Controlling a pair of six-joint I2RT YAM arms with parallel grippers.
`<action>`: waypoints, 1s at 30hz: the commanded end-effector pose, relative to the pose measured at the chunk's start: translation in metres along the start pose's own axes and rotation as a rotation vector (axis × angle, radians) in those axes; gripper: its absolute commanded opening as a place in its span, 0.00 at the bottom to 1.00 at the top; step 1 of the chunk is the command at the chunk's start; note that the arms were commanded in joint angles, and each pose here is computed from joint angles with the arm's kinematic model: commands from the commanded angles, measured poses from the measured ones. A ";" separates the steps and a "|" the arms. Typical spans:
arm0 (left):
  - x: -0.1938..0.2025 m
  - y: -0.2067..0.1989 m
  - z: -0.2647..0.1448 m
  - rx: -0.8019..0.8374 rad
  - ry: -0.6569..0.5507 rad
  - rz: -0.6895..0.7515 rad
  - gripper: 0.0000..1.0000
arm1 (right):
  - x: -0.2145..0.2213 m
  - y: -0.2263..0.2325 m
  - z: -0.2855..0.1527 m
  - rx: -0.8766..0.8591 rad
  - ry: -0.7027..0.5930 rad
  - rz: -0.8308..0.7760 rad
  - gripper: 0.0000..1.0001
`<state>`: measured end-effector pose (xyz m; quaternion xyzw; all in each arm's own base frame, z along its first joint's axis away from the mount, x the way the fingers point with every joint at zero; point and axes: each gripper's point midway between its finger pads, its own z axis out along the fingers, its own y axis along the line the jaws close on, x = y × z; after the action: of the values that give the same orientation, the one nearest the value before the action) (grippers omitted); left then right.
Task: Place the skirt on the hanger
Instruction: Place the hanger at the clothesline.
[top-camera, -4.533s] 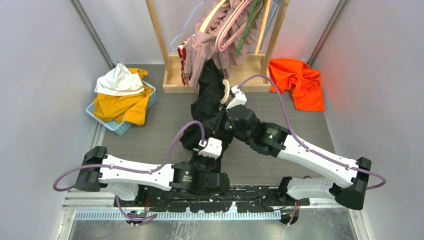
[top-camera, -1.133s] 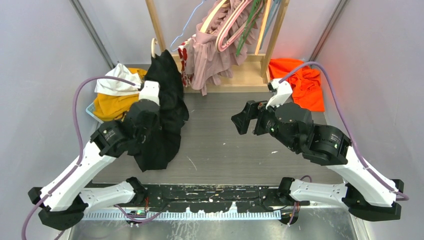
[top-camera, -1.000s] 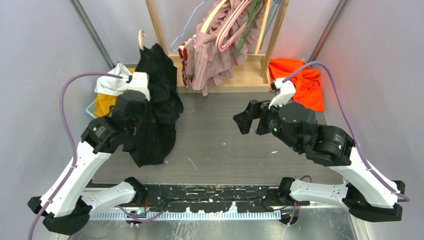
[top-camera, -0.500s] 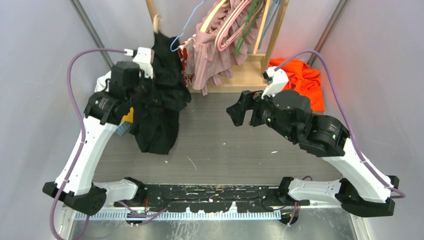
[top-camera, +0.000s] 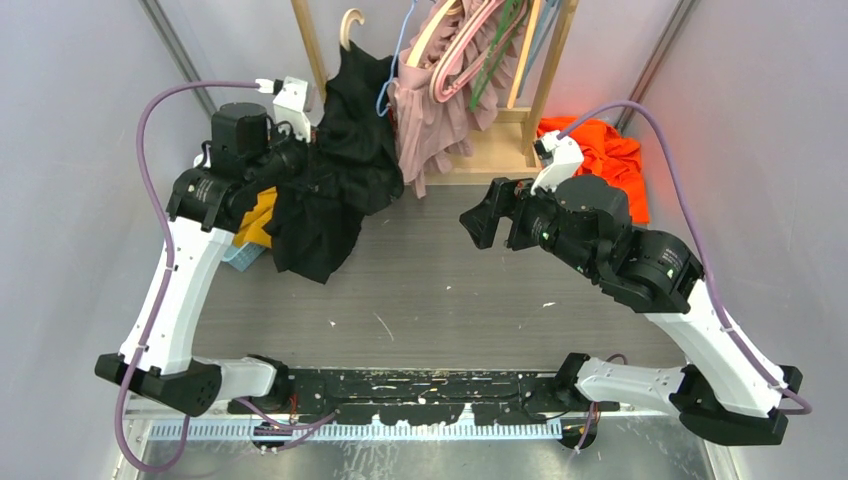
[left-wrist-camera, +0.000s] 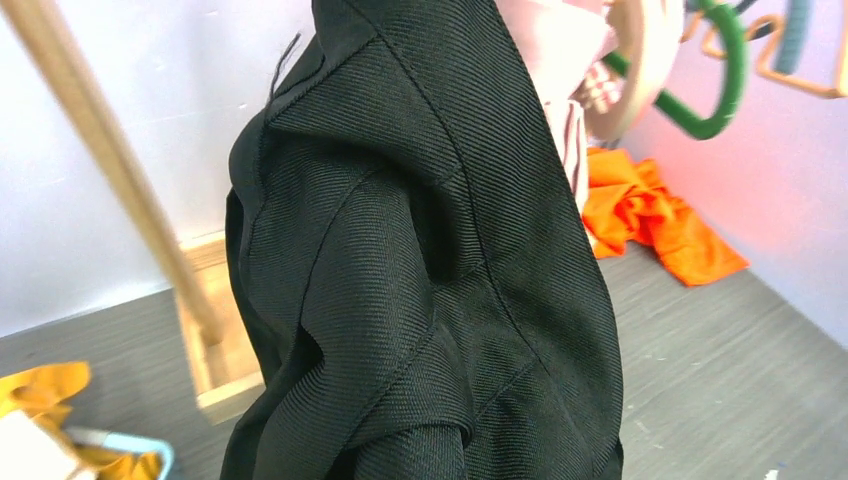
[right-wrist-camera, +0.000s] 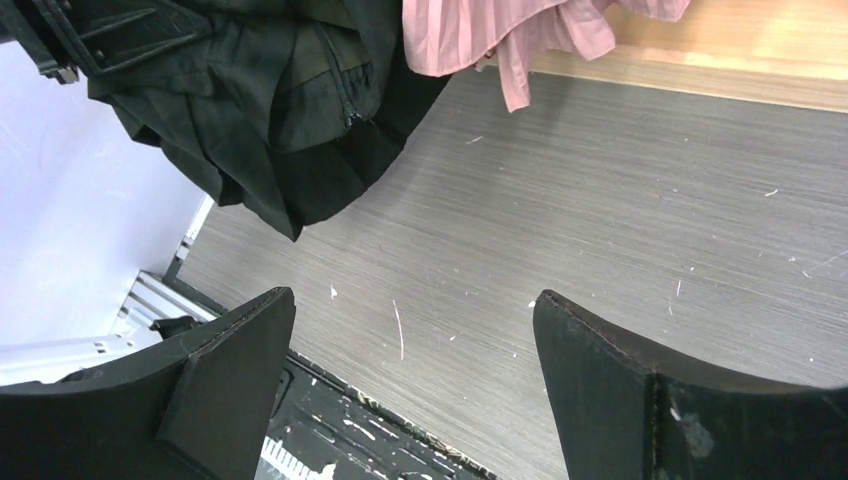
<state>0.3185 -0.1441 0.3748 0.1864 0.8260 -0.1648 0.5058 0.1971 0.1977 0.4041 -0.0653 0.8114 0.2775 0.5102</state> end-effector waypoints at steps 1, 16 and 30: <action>-0.047 -0.042 -0.025 0.209 -0.215 0.045 0.02 | -0.007 0.005 -0.003 -0.044 -0.025 0.019 0.93; -0.060 0.002 0.008 -0.023 -0.146 0.117 0.02 | -0.004 0.002 0.004 -0.046 -0.001 0.044 0.93; -0.069 0.030 0.003 -0.108 -0.121 0.174 0.01 | -0.009 -0.005 0.006 -0.033 0.009 0.035 0.93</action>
<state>0.3597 -0.1406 0.3806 0.2213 0.8292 -0.0979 0.5039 0.2058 0.1925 0.3903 -0.0557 0.8243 0.2828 0.4872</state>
